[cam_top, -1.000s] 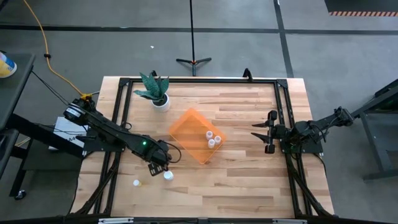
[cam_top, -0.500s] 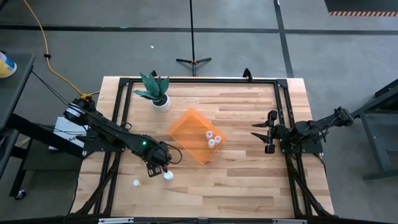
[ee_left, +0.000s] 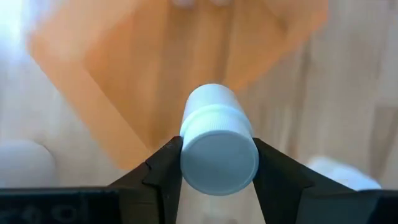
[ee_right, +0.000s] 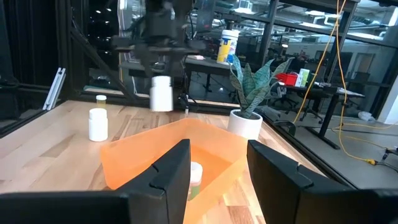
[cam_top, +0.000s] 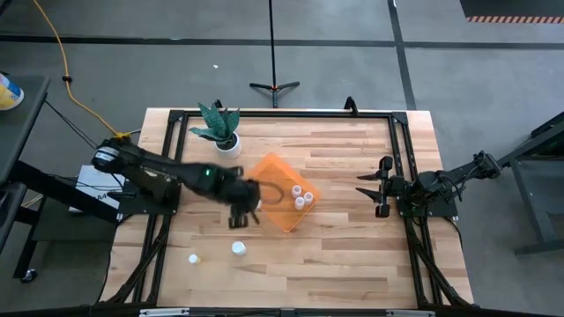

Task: Pick and place pill bottles into a basket
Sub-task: Put the top white pill bottle into the transparent orange bin

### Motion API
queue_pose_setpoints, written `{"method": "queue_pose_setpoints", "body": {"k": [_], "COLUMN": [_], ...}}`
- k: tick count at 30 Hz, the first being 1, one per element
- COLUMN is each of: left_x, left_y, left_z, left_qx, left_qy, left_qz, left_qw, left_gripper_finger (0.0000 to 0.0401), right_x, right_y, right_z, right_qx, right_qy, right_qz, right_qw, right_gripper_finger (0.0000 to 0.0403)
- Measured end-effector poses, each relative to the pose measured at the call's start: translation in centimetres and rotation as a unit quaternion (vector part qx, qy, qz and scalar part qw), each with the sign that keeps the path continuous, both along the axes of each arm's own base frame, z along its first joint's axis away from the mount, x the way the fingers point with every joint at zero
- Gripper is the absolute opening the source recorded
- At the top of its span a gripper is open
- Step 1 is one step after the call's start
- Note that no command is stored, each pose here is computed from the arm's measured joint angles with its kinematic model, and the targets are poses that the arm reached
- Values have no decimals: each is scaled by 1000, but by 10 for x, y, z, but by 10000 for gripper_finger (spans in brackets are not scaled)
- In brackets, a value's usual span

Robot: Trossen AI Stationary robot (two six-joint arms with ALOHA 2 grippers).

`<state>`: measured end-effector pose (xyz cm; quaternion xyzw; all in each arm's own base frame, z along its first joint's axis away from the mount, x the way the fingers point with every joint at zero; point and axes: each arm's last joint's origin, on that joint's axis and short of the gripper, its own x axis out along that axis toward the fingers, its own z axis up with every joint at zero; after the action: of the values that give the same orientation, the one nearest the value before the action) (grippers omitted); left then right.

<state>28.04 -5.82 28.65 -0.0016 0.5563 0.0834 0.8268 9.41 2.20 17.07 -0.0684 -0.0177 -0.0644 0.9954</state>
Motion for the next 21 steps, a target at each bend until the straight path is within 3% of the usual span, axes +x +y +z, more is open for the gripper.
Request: {"method": "queue_pose_setpoints", "body": {"k": [5,13,21], "left_x": [11,31,43], "left_y": [34,75,84], "left_z": [8,-23,-56], "left_qx": [12,-13,-43], "left_qy": [-30,14,84], "left_qz": [18,48,52], "left_qw": [999,999,994], "left_gripper_finger": [208,195,215], "right_x": [0,0,1], "right_y": [0,0,0], "right_z": [0,0,-1], "right_qx": [0,0,-3], "right_qy": [0,2,7], "right_qz": [0,0,0], "right_qw": [1000,1000,1000], "right_gripper_finger": [149,149,149]}}
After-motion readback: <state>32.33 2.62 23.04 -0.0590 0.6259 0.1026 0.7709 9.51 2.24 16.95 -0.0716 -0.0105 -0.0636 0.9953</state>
